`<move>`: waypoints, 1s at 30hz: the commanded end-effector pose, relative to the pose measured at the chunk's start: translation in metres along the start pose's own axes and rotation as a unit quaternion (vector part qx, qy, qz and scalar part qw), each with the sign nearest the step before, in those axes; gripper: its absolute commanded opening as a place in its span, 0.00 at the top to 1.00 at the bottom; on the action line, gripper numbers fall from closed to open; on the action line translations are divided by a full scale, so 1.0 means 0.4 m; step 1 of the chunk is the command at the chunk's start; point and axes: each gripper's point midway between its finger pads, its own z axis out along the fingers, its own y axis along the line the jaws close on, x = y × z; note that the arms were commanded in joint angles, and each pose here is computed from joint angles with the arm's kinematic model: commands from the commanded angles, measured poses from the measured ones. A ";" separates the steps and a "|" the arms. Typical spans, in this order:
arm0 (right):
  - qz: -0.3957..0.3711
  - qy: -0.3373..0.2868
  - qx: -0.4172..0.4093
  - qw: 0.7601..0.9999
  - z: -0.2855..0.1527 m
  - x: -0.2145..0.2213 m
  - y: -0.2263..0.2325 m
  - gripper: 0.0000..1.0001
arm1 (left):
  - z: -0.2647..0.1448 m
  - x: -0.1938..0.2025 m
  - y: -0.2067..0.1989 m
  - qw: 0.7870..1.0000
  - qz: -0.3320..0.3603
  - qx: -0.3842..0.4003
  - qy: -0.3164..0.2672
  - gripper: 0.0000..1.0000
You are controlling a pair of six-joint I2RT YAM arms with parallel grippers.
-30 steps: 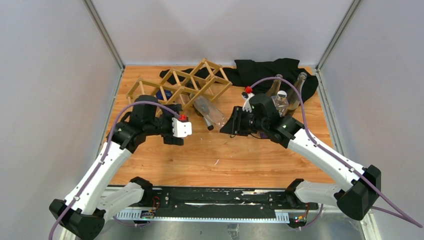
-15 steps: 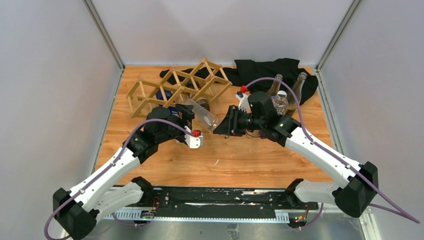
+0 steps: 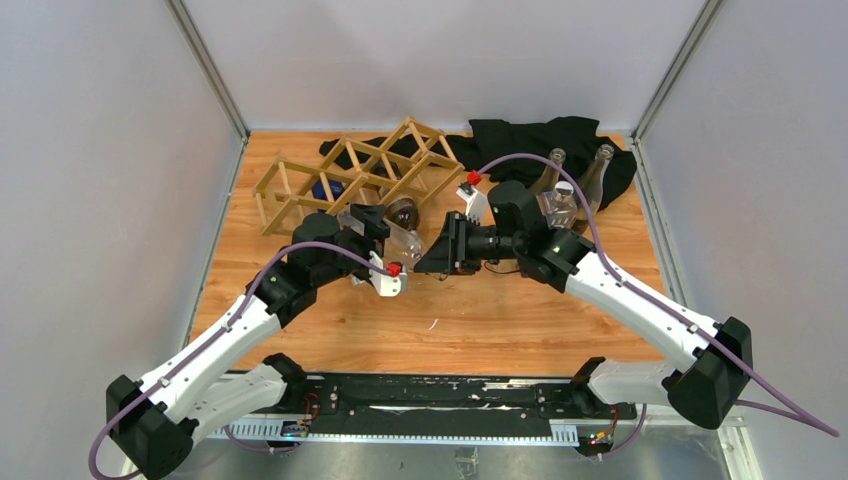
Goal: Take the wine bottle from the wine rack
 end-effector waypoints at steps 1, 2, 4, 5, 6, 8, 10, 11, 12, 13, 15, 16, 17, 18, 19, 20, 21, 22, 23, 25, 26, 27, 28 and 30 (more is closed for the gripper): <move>-0.037 -0.014 -0.074 0.996 -0.023 -0.026 0.120 1.00 | 0.004 0.003 -0.021 1.000 0.029 0.010 0.003 0.03; -0.038 -0.014 -0.076 0.996 -0.024 -0.024 0.123 1.00 | 0.004 0.005 -0.016 0.999 0.033 0.004 0.004 0.05; -0.036 -0.007 -0.079 0.996 -0.022 -0.019 0.126 1.00 | 0.004 0.006 0.003 0.999 0.043 -0.016 0.007 0.11; -0.036 -0.004 -0.082 0.996 -0.022 -0.016 0.129 1.00 | 0.004 0.008 0.012 0.999 0.048 -0.025 0.009 0.15; -0.036 0.000 -0.083 0.996 -0.021 -0.014 0.129 1.00 | 0.004 0.008 0.019 0.998 0.053 -0.032 0.010 0.19; -0.036 0.007 -0.086 0.996 -0.021 -0.009 0.131 1.00 | 0.005 0.010 0.034 0.997 0.066 -0.044 0.014 0.27; -0.035 0.013 -0.088 0.995 -0.019 -0.004 0.131 1.00 | 0.008 0.017 0.048 0.996 0.071 -0.057 0.021 0.37; -0.037 0.017 -0.088 0.995 -0.017 -0.002 0.128 1.00 | 0.008 0.020 0.052 0.995 0.075 -0.060 0.025 0.40; -0.037 0.019 -0.088 0.995 -0.016 0.000 0.127 1.00 | 0.010 0.021 0.054 0.995 0.077 -0.062 0.027 0.42; -0.037 0.022 -0.087 0.995 -0.014 0.002 0.124 1.00 | 0.012 0.024 0.054 0.995 0.078 -0.062 0.029 0.46; -0.040 0.030 -0.086 0.995 -0.009 0.007 0.119 0.98 | 0.013 0.025 0.057 0.994 0.081 -0.064 0.031 0.58; -0.045 0.033 -0.083 0.995 -0.010 0.008 0.118 0.88 | 0.013 0.026 0.060 0.994 0.080 -0.065 0.032 0.65; -0.055 0.036 -0.079 0.995 -0.012 0.007 0.117 0.69 | 0.011 0.025 0.065 0.994 0.078 -0.069 0.031 0.76; -0.069 0.034 -0.076 0.994 -0.019 0.000 0.124 0.39 | 0.005 0.021 0.073 0.994 0.072 -0.075 0.029 0.85; -0.079 0.034 -0.067 0.994 -0.025 -0.003 0.117 0.22 | 0.001 0.015 0.079 0.995 0.060 -0.078 0.024 0.93; -0.091 0.026 -0.056 0.994 -0.035 -0.013 0.119 0.16 | -0.009 0.008 0.082 0.996 0.047 -0.078 0.018 1.00; -0.106 0.017 -0.054 0.993 -0.044 -0.023 0.126 0.15 | -0.017 0.000 0.091 0.996 0.033 -0.083 0.012 1.00; -0.117 0.008 -0.049 0.992 -0.052 -0.031 0.128 0.13 | -0.027 -0.007 0.097 0.996 0.016 -0.088 0.007 1.00; -0.128 -0.003 -0.047 0.991 -0.060 -0.040 0.132 0.12 | -0.035 -0.014 0.102 0.996 -0.003 -0.089 0.001 1.00; -0.149 -0.026 -0.040 0.988 -0.082 -0.059 0.138 0.10 | -0.054 -0.036 0.096 0.996 -0.051 -0.072 -0.017 1.00; -0.160 -0.037 -0.034 0.986 -0.093 -0.068 0.141 0.09 | -0.063 -0.047 0.093 0.995 -0.073 -0.065 -0.026 1.00; -0.173 -0.048 -0.030 0.983 -0.105 -0.075 0.145 0.09 | -0.073 -0.062 0.093 0.993 -0.098 -0.058 -0.038 1.00; -0.185 -0.060 -0.021 0.981 -0.116 -0.085 0.145 0.08 | -0.083 -0.076 0.094 0.990 -0.123 -0.054 -0.049 1.00; -0.218 -0.089 -0.006 0.972 -0.149 -0.105 0.149 0.08 | -0.101 -0.110 0.092 0.978 -0.188 -0.042 -0.076 1.00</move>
